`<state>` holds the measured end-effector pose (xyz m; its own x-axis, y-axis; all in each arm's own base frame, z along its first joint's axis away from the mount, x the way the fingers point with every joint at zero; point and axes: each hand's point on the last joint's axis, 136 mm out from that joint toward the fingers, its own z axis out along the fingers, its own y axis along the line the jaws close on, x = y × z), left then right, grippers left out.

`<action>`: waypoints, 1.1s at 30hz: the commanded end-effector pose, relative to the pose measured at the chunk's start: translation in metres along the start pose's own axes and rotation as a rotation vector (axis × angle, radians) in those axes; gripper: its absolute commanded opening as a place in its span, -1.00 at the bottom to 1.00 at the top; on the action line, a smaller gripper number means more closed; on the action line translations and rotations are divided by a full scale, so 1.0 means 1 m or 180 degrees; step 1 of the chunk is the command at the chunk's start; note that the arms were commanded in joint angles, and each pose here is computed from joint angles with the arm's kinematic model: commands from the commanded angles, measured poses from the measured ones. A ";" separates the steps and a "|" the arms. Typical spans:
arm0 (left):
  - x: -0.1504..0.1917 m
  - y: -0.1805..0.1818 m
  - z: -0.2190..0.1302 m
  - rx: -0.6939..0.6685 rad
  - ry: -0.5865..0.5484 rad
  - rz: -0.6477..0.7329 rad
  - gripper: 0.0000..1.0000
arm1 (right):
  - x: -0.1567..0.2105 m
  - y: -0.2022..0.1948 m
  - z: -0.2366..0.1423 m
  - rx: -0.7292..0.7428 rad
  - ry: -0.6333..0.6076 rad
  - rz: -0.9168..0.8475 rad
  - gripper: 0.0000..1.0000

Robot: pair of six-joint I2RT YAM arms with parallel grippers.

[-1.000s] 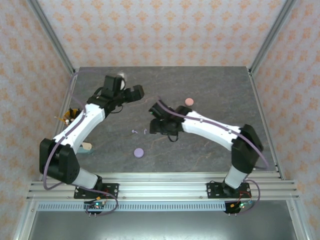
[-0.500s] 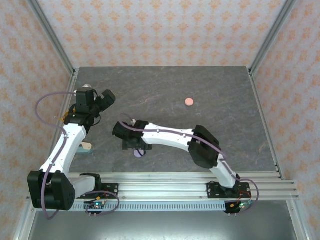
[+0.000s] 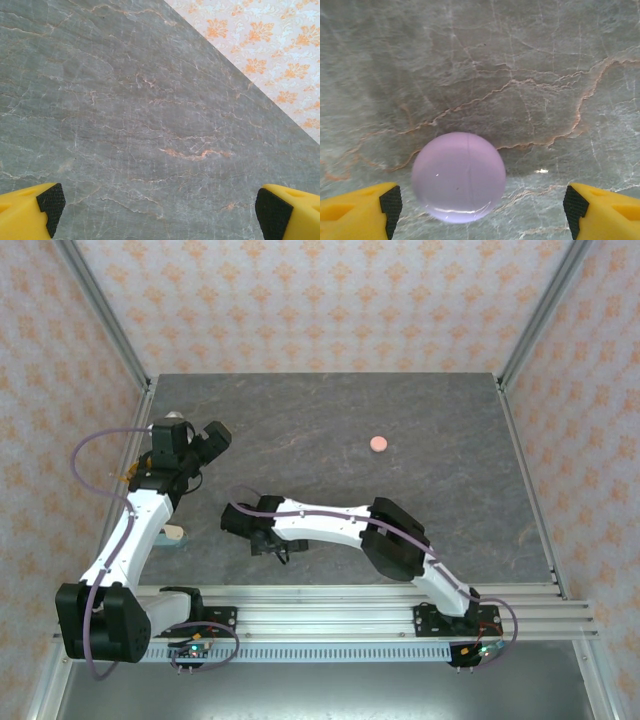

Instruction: Insert the wireless bluetooth earbuds into the charging case

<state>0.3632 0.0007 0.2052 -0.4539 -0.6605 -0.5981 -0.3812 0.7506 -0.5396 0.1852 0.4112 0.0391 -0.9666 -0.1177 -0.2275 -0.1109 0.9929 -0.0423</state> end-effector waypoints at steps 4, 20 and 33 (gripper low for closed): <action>0.000 0.000 0.000 0.0083 -0.0048 -0.0121 1.00 | 0.000 -0.020 0.017 0.0270 0.0065 -0.0073 0.69; 0.002 -0.011 -0.004 0.0270 0.0011 -0.0242 1.00 | -0.017 -0.074 -0.015 0.0259 -0.0009 0.0137 0.68; 0.009 -0.025 -0.002 0.0516 0.0149 -0.0320 1.00 | -0.040 -0.064 -0.074 -0.0639 -0.0232 0.0935 0.68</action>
<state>0.3634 -0.0218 0.2055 -0.4728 -0.7206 -0.5072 -0.3248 0.6775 -0.6599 0.2095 0.3355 0.1276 -0.9469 0.1291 -0.2946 0.0839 0.9833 0.1615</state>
